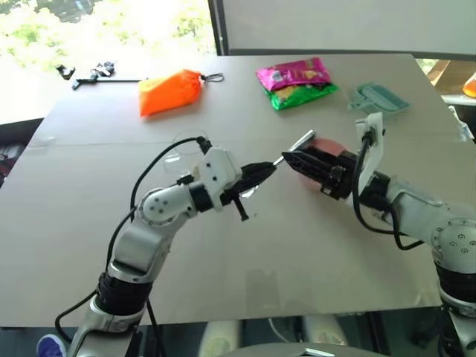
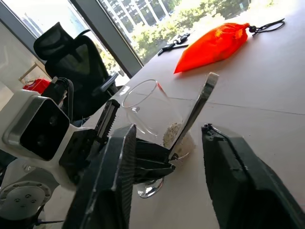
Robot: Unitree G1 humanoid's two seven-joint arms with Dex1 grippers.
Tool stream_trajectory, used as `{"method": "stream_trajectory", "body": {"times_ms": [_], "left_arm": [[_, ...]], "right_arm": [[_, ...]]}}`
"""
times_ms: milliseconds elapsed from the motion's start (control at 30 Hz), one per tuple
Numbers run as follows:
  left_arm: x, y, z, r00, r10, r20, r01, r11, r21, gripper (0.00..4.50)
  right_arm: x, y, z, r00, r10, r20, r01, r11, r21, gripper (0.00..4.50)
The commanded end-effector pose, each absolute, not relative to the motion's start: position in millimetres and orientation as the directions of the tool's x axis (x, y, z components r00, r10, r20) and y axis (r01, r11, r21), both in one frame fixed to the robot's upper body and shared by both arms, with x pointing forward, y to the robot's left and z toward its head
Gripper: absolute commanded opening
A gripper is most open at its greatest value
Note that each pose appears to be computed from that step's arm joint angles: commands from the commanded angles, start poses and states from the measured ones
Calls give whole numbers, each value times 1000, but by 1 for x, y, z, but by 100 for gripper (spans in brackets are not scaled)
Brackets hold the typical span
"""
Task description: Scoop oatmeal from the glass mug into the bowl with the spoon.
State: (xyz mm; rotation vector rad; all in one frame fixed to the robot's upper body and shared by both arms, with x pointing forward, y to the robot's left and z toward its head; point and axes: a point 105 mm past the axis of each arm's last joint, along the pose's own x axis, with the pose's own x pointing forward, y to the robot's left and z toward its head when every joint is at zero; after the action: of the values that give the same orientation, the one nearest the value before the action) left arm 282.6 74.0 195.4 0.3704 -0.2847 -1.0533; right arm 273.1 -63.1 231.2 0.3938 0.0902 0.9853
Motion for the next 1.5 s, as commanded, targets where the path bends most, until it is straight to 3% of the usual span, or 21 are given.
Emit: {"method": "stream_trajectory", "body": {"times_ms": [33,67,100,367,533,800,967,1300,1367,1400,1500], "left_arm": [[277,70,206,436,-896,79,769,417,484,0],[276,70,206,433,-898,77,769,413,487,0],[276,69,206,430,-900,76,770,409,490,0],[275,71,208,426,-902,71,768,402,499,0],[275,70,209,422,-904,70,771,399,497,0],[275,70,211,422,-905,64,767,393,507,0],[277,70,212,428,-902,62,759,396,517,0],[275,71,212,419,-905,73,781,400,480,0],[275,73,218,429,-898,101,777,424,465,74],[275,73,219,434,-894,106,775,431,463,87],[274,74,223,436,-892,118,801,444,403,232]], "right_arm": [[272,-60,239,542,830,128,-811,477,340,68],[272,-59,240,538,833,128,-814,473,338,22],[272,-58,239,535,836,126,-815,471,338,6],[269,-54,236,490,864,119,-830,420,367,6],[274,-55,236,520,847,109,-818,456,351,153],[275,-54,237,522,845,117,-815,454,359,153],[275,-54,237,520,846,116,-814,450,367,8],[273,-54,239,514,851,113,-817,444,368,8],[273,-55,239,516,850,110,-814,446,371,0],[273,-55,238,516,849,109,-813,447,372,0],[277,-59,239,532,840,107,-801,459,384,0]]}}
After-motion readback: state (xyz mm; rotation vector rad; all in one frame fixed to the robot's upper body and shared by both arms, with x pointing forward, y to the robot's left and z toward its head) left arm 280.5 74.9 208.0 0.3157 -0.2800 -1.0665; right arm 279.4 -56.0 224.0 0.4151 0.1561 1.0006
